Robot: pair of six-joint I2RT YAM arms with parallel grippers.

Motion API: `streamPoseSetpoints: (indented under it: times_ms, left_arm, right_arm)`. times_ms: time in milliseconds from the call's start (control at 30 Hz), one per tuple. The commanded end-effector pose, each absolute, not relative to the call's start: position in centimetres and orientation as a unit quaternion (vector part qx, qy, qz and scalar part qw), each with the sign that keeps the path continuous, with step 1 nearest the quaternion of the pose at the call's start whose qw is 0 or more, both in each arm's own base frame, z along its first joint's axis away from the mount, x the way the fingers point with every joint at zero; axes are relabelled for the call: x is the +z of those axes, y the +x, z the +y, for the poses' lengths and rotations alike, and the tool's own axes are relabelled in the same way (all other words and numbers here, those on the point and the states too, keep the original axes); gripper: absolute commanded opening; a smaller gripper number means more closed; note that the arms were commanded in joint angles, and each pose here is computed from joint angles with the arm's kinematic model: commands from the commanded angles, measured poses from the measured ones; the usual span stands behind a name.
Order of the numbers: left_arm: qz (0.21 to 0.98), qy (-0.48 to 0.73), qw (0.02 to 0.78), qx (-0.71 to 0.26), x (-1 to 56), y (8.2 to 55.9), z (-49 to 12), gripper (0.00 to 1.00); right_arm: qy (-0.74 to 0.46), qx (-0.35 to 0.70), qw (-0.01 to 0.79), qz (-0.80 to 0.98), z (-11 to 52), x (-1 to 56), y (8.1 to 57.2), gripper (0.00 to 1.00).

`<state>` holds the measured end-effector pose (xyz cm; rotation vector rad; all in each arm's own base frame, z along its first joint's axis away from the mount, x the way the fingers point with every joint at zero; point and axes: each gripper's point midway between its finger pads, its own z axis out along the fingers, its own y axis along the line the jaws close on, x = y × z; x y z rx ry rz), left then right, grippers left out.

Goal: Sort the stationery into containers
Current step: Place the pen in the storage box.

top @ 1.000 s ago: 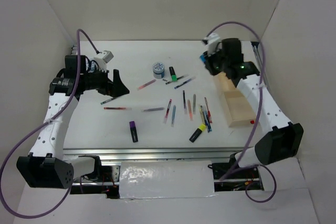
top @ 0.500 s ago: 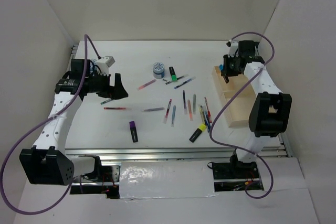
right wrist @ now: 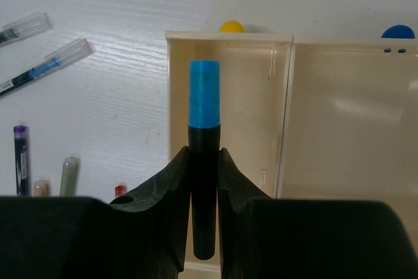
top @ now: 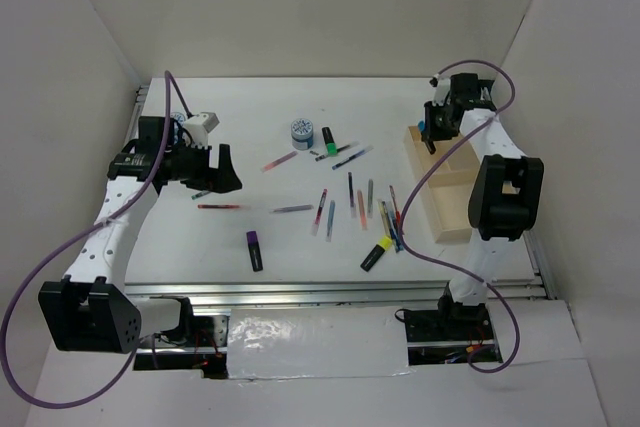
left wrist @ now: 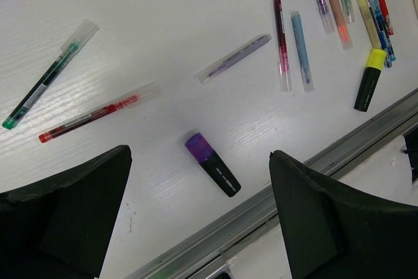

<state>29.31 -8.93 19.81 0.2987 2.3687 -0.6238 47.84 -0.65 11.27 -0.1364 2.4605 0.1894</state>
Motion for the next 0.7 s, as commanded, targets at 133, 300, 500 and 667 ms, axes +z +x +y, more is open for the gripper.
streamPoseSetpoints:
  times_ms: [133, 300, 500, 667]
  left_arm:
    - [0.905, 0.118, 0.338, -0.228, 19.3, 30.0, -8.5, 0.99]
    - [0.907, 0.115, 0.335, -0.227, 19.0, 30.2, -8.4, 0.99]
    - [0.908, 0.116, 0.334, -0.226, 18.9, 30.1, -8.4, 0.99]
    - [0.909, 0.115, 0.331, -0.227, 18.6, 30.0, -8.4, 0.99]
  right_arm:
    - [-0.062, 0.060, 0.335, 0.938, -1.0, 10.8, 49.2, 0.08]
    - [-0.066, 0.061, 0.326, 0.941, -0.5, 9.9, 48.9, 0.09]
    - [-0.064, 0.054, 0.328, 0.941, -0.8, 9.8, 48.9, 0.07]
    - [-0.066, 0.053, 0.325, 0.942, -0.9, 9.7, 48.8, 0.13]
